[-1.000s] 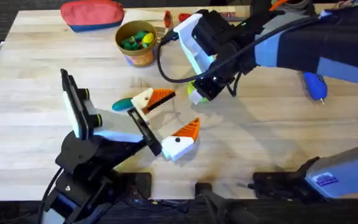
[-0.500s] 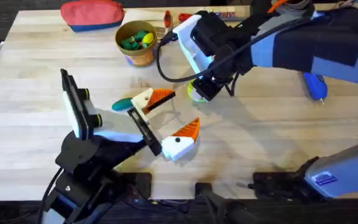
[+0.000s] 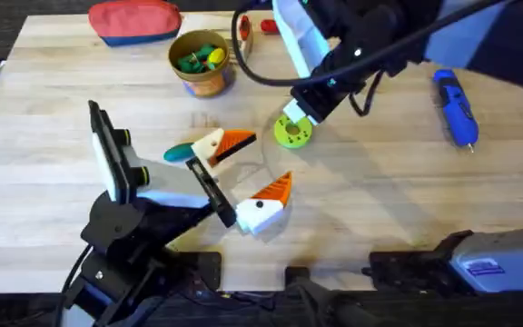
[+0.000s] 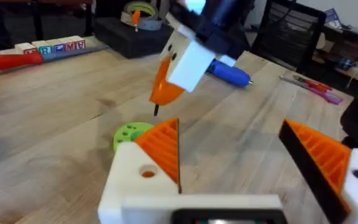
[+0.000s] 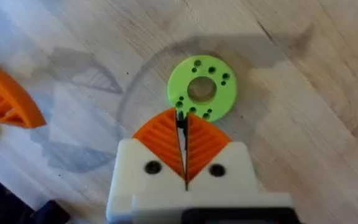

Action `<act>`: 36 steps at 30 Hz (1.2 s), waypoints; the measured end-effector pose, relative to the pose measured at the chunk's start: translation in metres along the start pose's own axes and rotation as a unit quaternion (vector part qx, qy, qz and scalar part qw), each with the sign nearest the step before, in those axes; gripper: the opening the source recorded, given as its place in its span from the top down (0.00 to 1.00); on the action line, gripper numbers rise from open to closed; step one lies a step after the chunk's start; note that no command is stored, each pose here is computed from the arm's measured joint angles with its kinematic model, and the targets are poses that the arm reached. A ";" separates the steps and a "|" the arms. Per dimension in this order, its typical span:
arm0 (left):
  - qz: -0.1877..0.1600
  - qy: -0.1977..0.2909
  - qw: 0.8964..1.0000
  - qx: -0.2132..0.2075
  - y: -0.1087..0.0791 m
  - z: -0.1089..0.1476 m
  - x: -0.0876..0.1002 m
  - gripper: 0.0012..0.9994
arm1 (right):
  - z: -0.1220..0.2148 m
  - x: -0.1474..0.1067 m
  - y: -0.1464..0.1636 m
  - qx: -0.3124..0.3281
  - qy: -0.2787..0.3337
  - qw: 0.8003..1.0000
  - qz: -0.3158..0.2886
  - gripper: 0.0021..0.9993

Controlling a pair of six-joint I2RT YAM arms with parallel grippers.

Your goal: Pick up the gripper from the table and insert it into the empty holder that is missing its gripper. Then pick up a screw, insert it into the mounting hole, and use the screwdriver to tighten it. Finally, clean up the table by picking up the vegetable and placing it into the bucket.

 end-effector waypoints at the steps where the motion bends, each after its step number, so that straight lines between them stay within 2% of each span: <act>1: 0.000 0.000 1.000 0.000 0.000 0.000 0.000 0.01 | 0.006 0.000 0.001 0.000 0.000 1.000 0.000 1.00; 6: 0.000 0.000 1.000 0.000 0.000 0.000 0.000 0.01 | 0.038 -0.005 0.007 0.005 0.024 1.000 0.001 1.00; 10: 0.000 0.000 1.000 0.000 0.000 0.000 0.000 0.01 | 0.064 0.004 0.019 0.010 0.019 1.000 0.017 1.00; 13: 0.000 0.000 1.000 0.000 0.000 0.000 0.000 0.01 | 0.084 0.019 0.039 0.016 -0.004 0.999 0.046 1.00; 14: 0.000 0.000 1.000 0.000 0.000 0.000 0.000 0.01 | 0.097 0.031 0.059 0.025 -0.027 0.997 0.073 1.00; 15: 0.000 0.000 1.000 0.000 0.000 0.000 0.000 0.01 | 0.100 0.034 0.066 0.029 -0.033 0.996 0.081 1.00; 20: -0.005 0.000 1.000 -0.002 -0.001 0.000 0.000 0.01 | 0.105 0.041 0.098 0.061 -0.050 0.992 0.103 1.00; 22: -0.020 0.002 1.000 -0.011 -0.004 0.000 -0.001 0.01 | 0.105 0.042 0.109 0.073 -0.056 0.990 0.107 1.00; 23: -0.042 0.005 0.999 -0.028 -0.009 0.000 -0.002 0.01 | 0.107 0.047 0.123 0.085 -0.068 0.987 0.114 1.00; 25: -0.050 0.006 0.998 -0.035 -0.011 0.000 -0.002 0.01 | 0.108 0.050 0.131 0.092 -0.077 0.985 0.120 1.00; 31: -0.061 0.007 0.997 -0.044 -0.014 0.001 -0.003 0.01 | 0.107 0.052 0.146 0.105 -0.083 0.983 0.127 1.00; 36: -0.063 0.007 0.997 -0.045 -0.014 0.001 -0.003 0.01 | 0.093 0.053 0.149 0.107 -0.066 0.984 0.127 1.00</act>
Point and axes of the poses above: each hand's point on the last joint's axis, 136 mm out from that joint toward the fingers, its own z axis back along the fingers, its own y axis along the line the jaws close on, x = y × z, the point moved 1 cm from there along z, back along the fingers, and after that the axes turned 1 degree about z, right-handed, at the moved point
